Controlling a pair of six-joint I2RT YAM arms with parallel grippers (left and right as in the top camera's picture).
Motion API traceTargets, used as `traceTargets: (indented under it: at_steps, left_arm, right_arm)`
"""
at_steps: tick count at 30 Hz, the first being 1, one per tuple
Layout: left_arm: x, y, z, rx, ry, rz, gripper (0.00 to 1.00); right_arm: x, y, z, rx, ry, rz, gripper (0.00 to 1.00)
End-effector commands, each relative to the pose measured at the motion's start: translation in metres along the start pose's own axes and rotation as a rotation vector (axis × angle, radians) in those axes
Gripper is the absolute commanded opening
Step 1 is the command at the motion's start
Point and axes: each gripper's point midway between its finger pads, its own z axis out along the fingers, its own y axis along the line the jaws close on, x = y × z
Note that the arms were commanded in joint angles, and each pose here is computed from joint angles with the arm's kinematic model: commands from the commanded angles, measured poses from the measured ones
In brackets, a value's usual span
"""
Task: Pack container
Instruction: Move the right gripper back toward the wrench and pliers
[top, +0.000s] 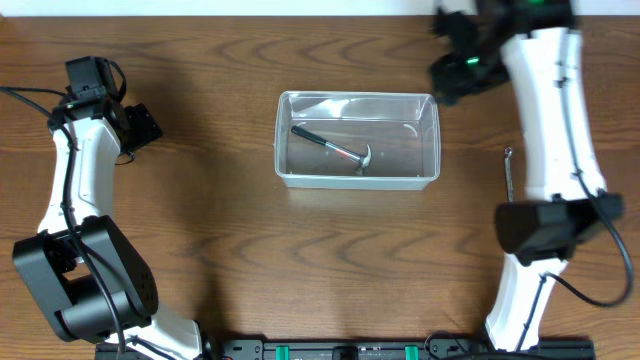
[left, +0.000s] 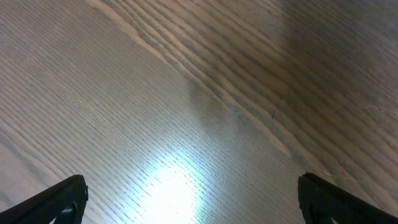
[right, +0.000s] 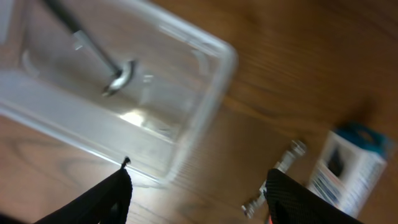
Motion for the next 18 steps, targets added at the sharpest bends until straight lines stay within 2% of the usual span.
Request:
traceTargets:
  at_steps: [1, 6, 10, 14, 18]
  left_arm:
    - [-0.007, 0.002, -0.001, -0.010, -0.012, -0.006, 0.98]
    - [-0.007, 0.002, -0.001, -0.010, -0.012, -0.006, 0.98]
    - [-0.007, 0.002, -0.001, -0.010, -0.012, -0.006, 0.98]
    - [-0.007, 0.002, -0.001, -0.010, -0.012, -0.006, 0.98]
    - [-0.007, 0.002, -0.001, -0.010, -0.012, -0.006, 0.98]
  right_arm:
    - [0.012, -0.030, -0.056, 0.085, -0.121, 0.123, 0.70]
    - [0.040, -0.054, -0.116, 0.147, -0.252, 0.240, 0.69]
    - [0.070, -0.049, -0.151, 0.171, -0.316, 0.274, 0.71]
    - [0.118, -0.046, -0.161, 0.252, -0.278, 0.304, 0.73]
    - [0.172, -0.056, -0.144, 0.351, -0.147, 0.356, 0.74]
